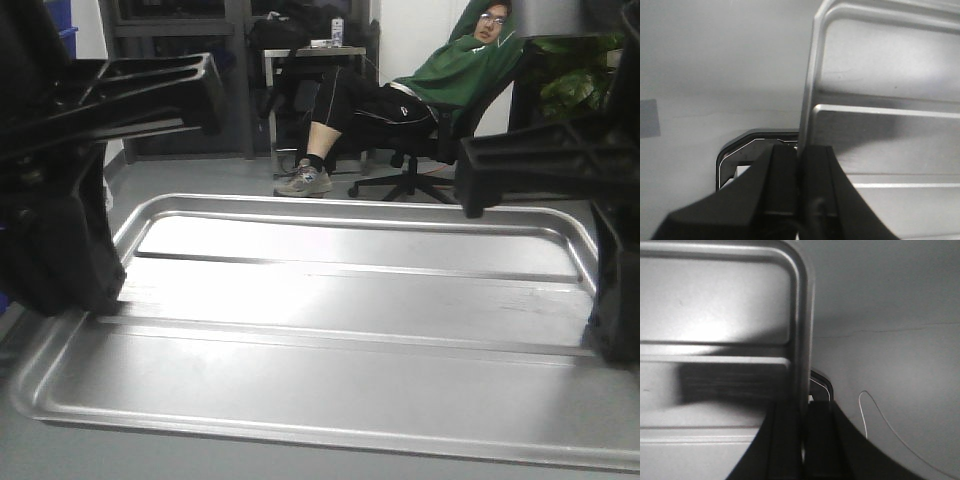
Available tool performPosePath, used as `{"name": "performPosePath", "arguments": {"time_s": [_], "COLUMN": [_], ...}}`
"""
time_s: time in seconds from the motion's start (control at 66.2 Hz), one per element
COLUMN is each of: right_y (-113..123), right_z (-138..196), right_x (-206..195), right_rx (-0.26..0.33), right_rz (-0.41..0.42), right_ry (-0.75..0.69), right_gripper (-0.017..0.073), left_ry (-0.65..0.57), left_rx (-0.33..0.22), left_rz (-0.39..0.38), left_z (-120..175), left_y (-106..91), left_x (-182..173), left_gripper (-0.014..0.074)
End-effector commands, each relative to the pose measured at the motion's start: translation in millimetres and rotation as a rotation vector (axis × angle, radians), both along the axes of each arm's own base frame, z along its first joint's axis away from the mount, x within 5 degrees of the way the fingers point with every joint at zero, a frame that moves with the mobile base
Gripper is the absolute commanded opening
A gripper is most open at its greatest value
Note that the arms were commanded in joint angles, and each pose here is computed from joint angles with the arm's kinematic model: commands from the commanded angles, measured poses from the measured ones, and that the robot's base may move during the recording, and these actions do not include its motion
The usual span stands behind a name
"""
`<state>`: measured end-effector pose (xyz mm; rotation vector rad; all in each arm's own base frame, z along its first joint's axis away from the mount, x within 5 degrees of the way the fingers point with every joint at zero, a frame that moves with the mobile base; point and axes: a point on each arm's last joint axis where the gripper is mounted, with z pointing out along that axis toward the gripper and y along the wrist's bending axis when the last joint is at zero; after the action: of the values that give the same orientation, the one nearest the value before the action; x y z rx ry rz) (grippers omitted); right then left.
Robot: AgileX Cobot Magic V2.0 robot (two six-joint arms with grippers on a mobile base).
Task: Grab silver tray and place in blue box
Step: 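Hold the tray level in both grippers while the base drives to the blue bins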
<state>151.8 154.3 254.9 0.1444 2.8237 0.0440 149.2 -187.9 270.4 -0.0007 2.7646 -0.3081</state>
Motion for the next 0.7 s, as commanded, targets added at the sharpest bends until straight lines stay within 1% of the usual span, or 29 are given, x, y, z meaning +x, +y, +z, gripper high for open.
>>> {"name": "performPosePath", "arguments": {"time_s": [0.0, 0.68], "right_y": [-9.1, -9.4], "right_z": [11.0, 10.9], "right_x": [-0.4, -0.6], "right_rx": [-0.06, -0.063], "right_rz": [-0.004, -0.005], "right_ry": [-0.019, -0.016], "right_gripper": [0.0057, 0.0057], "left_ry": [-0.068, -0.068], "left_rx": [-0.021, -0.021], "left_rz": [0.003, 0.003], "left_z": [17.2, 17.2], "left_y": [2.6, 2.6], "left_x": [2.6, 2.6], "left_gripper": [-0.0104, -0.0104]}}
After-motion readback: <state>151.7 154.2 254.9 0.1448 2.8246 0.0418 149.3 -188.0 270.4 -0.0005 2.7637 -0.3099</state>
